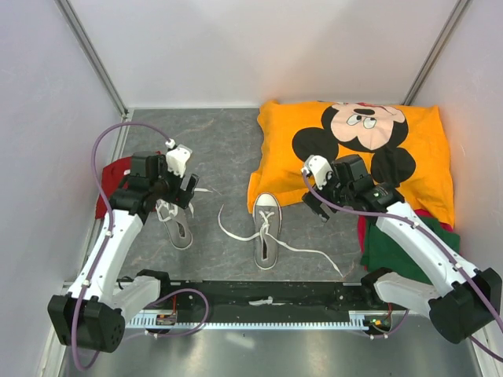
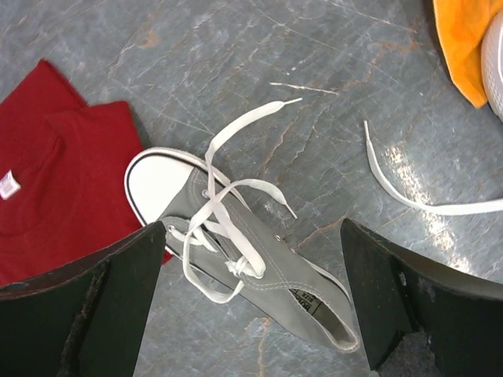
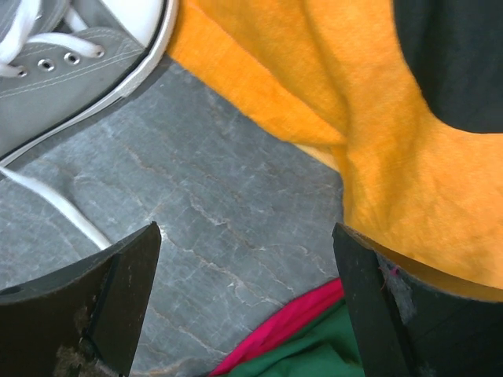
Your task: Tie the shoes
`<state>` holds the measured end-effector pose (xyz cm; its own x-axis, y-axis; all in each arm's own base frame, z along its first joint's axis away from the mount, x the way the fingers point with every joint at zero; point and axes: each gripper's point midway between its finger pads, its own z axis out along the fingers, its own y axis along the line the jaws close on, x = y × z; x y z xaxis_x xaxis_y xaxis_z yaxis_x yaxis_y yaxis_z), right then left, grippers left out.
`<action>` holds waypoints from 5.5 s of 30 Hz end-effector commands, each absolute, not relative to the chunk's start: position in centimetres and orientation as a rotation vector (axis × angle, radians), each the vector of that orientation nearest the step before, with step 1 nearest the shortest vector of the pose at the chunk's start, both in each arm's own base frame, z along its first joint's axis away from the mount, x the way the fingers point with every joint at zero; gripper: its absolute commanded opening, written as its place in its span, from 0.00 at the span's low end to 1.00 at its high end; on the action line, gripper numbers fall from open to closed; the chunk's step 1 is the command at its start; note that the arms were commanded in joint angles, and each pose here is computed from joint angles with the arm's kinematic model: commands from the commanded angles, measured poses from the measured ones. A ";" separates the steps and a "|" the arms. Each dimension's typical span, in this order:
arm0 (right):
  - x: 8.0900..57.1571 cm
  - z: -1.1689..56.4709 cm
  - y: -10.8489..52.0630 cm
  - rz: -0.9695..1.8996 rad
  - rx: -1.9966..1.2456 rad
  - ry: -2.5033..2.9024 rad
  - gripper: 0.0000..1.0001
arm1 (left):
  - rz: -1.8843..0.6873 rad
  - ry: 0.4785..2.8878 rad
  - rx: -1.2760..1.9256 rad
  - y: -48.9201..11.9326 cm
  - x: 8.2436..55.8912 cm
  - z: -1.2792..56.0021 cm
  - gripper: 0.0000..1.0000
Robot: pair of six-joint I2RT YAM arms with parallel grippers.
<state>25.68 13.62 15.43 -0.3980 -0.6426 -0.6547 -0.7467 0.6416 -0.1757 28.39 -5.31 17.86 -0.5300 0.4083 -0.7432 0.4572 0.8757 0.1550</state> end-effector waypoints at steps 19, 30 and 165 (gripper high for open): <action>21.7 9.5 11.7 0.219 -1.441 2.360 0.98 | -0.362 1.587 1.886 -14.6 28.0 10.6 0.89; 17.4 7.5 10.8 0.299 -1.743 2.454 0.98 | -0.547 1.346 2.173 -17.6 24.9 5.5 0.81; 23.1 12.8 29.0 0.958 -1.170 2.282 0.41 | -0.576 1.395 2.083 -17.7 18.1 5.1 0.52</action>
<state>23.65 28.60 13.00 -0.5259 -0.5726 -0.6289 -0.8466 0.4239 0.3219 16.62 -16.62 5.88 0.2267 0.7005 -0.6767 0.9708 -0.2189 0.0987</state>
